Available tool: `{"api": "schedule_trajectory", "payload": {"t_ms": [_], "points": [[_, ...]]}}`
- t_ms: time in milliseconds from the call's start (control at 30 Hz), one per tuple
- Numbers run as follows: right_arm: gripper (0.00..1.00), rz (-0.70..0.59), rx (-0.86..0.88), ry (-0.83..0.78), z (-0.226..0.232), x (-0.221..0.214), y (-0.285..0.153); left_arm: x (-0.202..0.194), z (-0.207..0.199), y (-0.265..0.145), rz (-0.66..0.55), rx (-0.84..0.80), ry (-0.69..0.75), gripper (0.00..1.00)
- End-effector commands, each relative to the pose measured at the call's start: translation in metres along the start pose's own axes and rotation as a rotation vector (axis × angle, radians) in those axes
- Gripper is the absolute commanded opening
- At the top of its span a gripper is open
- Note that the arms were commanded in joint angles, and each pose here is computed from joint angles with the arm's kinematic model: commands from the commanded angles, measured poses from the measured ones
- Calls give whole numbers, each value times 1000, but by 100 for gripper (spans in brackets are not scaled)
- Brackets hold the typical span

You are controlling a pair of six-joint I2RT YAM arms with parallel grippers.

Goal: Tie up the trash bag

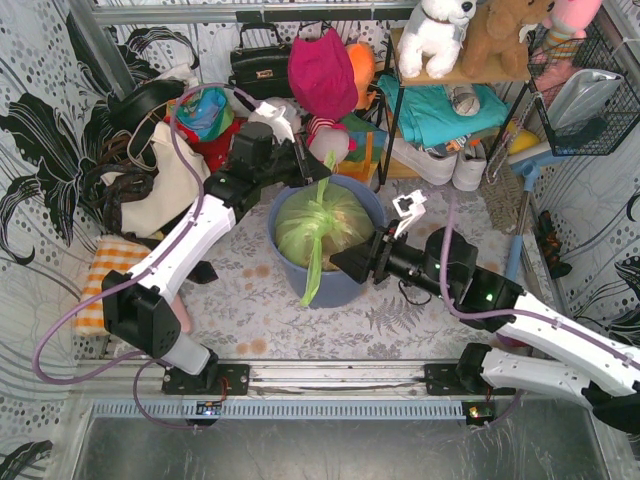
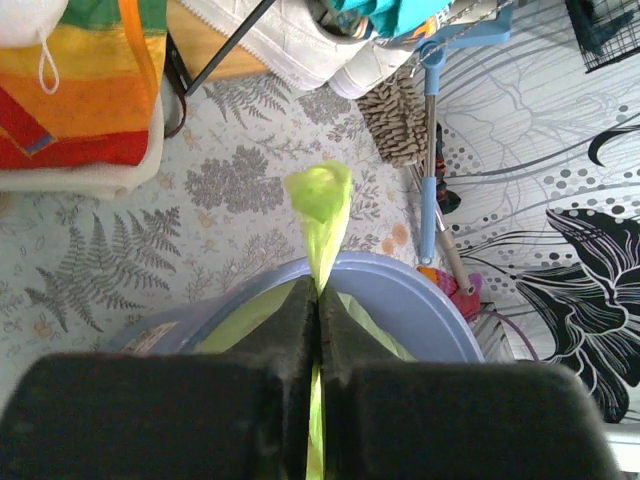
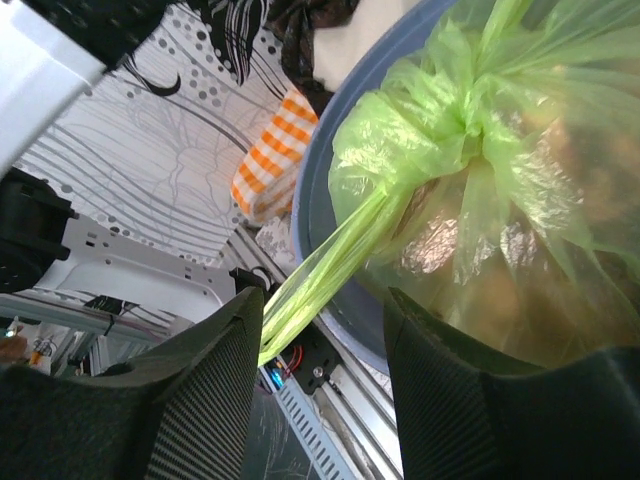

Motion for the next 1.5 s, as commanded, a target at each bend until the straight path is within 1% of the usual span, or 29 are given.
{"api": "schedule_trajectory", "payload": {"t_ms": [0,67,233,467,667,733,767,867,933,1000,1033,1133,1333,1400,1467], "points": [[52,50,25,56,10,5,8,15,-20,-3,-46,-98,38,4],[52,80,16,87,11,2,14,15,-22,-6,-53,-103,41,0],[51,127,5,133,13,-2,32,15,-29,-17,-76,-137,41,0],[50,157,-47,126,10,-5,53,13,-33,-24,-83,-154,44,0],[46,212,-97,105,7,-9,67,13,-35,-28,-91,-164,43,0],[42,217,-104,98,7,-9,70,13,-36,-28,-92,-169,43,0],[38,215,-108,97,6,-9,71,13,-36,-28,-91,-171,44,0],[29,199,-112,93,6,-8,72,13,-36,-29,-93,-173,45,0],[18,186,-121,87,5,-6,72,13,-36,-29,-95,-176,47,0],[2,165,-119,77,6,-2,71,13,-36,-31,-100,-178,51,0],[0,150,-110,68,7,1,70,12,-36,-31,-104,-176,54,0],[0,87,-45,37,15,16,62,20,-40,-34,-145,-163,83,0],[0,-61,128,-45,42,59,39,46,-61,-39,-222,-138,144,0],[0,-77,156,-53,47,68,32,51,-65,-37,-234,-139,153,0],[0,-67,168,-54,48,67,30,52,-64,-33,-227,-136,153,0]]}}
Point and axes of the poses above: each gripper's point midway between its finger pads, its own y axis out along the fingers, its own z axis along the line the jaws close on, x = y × z, the point moved 10 cm from there along -y, back along the fingers, and after that the axes turned 11 degrees about -y, right-handed, at the moved point
